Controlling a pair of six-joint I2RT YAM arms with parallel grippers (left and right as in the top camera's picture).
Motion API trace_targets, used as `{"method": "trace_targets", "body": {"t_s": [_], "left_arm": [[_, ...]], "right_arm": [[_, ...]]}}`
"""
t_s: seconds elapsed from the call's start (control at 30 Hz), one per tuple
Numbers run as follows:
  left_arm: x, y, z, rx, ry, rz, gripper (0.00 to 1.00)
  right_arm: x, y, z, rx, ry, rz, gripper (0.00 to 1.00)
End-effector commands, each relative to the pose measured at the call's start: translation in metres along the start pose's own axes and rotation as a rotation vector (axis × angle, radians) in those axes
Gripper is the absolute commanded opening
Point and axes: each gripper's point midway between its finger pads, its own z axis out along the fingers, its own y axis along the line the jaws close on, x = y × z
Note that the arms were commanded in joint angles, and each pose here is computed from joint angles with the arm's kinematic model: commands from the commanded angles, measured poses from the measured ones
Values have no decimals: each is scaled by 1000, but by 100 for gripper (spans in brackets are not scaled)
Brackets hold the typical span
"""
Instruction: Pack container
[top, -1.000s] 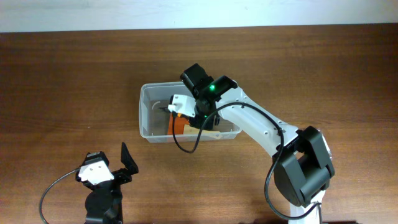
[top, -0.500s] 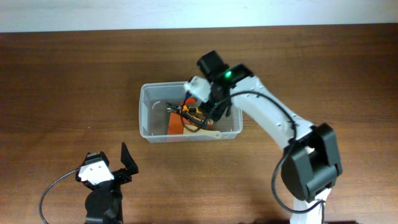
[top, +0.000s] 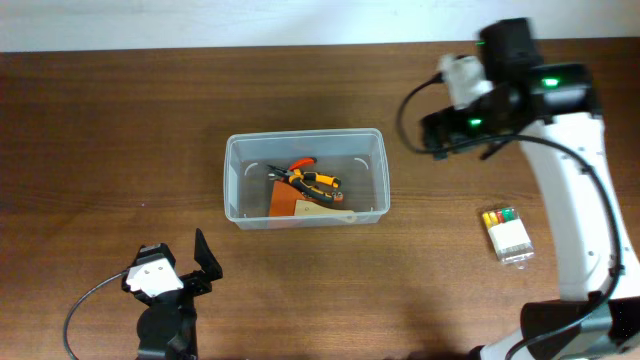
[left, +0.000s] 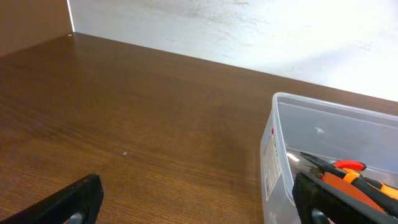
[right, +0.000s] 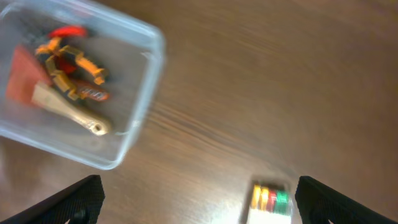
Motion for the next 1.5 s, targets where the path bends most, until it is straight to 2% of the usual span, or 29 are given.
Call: {"method": "trace_targets", "body": {"t_s": [0.0, 0.23, 0.5, 0.7, 0.83, 1.03, 1.13, 1.47], "left_arm": [[0, 0, 0, 0, -2, 9, 99], [0, 0, 0, 0, -2, 9, 99], [0, 0, 0, 0, -2, 9, 99], [0, 0, 0, 0, -2, 9, 99], [0, 0, 0, 0, -2, 9, 99], [0, 0, 0, 0, -2, 9, 99], [0, 0, 0, 0, -2, 9, 99], [0, 0, 0, 0, -2, 9, 99]], "right_arm": [[20, -34, -14, 35, 26, 147, 99], [84, -77, -27, 47, 188, 320, 99], [124, -79, -24, 49, 251, 399, 99], [160, -89, -17, 201, 298, 459, 99], [183, -91, 4, 249, 317, 443, 99], [205, -92, 54, 206, 375, 274, 99], [215, -108, 68, 284, 421, 253, 98], [223, -122, 122, 255, 516, 222, 99]]}}
